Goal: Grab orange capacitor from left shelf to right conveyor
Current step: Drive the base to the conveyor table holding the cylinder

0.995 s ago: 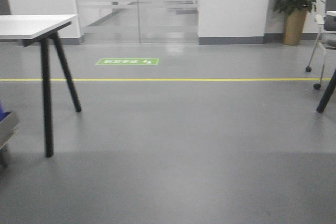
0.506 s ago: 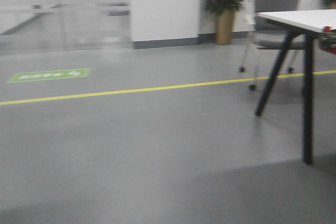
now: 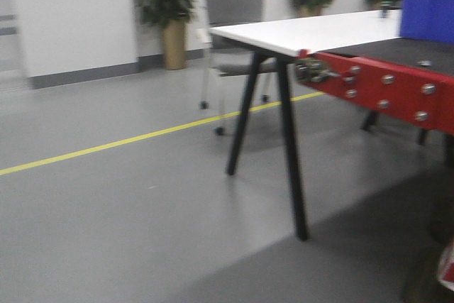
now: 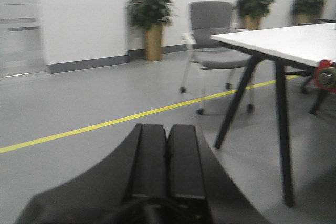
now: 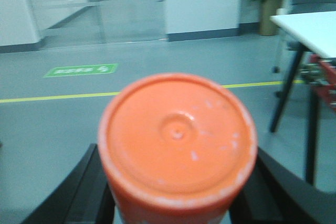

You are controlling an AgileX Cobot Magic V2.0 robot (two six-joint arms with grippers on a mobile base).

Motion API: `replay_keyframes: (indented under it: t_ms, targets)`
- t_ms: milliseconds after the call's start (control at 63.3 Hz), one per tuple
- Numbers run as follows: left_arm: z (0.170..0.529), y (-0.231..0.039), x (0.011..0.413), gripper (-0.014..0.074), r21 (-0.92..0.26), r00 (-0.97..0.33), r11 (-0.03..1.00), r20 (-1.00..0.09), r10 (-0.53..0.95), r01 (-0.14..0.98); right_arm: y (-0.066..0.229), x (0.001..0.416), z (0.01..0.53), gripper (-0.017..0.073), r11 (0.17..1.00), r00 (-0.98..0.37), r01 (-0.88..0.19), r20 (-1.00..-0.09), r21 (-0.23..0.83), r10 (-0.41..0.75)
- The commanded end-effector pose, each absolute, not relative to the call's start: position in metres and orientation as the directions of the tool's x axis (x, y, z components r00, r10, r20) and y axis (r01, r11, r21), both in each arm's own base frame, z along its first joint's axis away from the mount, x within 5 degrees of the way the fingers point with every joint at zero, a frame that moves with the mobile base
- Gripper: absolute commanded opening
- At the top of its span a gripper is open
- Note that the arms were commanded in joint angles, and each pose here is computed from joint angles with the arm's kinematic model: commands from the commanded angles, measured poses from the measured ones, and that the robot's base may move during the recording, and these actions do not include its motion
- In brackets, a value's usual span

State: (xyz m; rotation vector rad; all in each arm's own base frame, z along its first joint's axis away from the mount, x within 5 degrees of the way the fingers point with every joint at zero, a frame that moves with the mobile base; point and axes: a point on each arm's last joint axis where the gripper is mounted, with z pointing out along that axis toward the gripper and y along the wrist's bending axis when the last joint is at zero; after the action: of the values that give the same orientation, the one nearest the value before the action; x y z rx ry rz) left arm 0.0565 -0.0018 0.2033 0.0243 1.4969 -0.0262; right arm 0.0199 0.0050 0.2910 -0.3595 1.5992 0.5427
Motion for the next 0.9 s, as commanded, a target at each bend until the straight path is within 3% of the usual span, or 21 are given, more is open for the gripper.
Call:
replay_keyframes:
  t_ms: [0,885]
  targets:
    - [0.213,-0.0022,0.0561,-0.0105,-0.005,0.155,0.999,-0.988,-0.012,0.04,0.0024,0.0154,0.3073,0.0055,0.827,0.004,-0.549,-0.989,0.119,0.146]
    - [0.213,-0.0022,0.0561,-0.0105,-0.005,0.155,0.999,-0.988,-0.012,0.04,0.0024,0.0154,0.3073,0.0055,0.827,0.004,-0.549,-0.989,0.119,0.146]
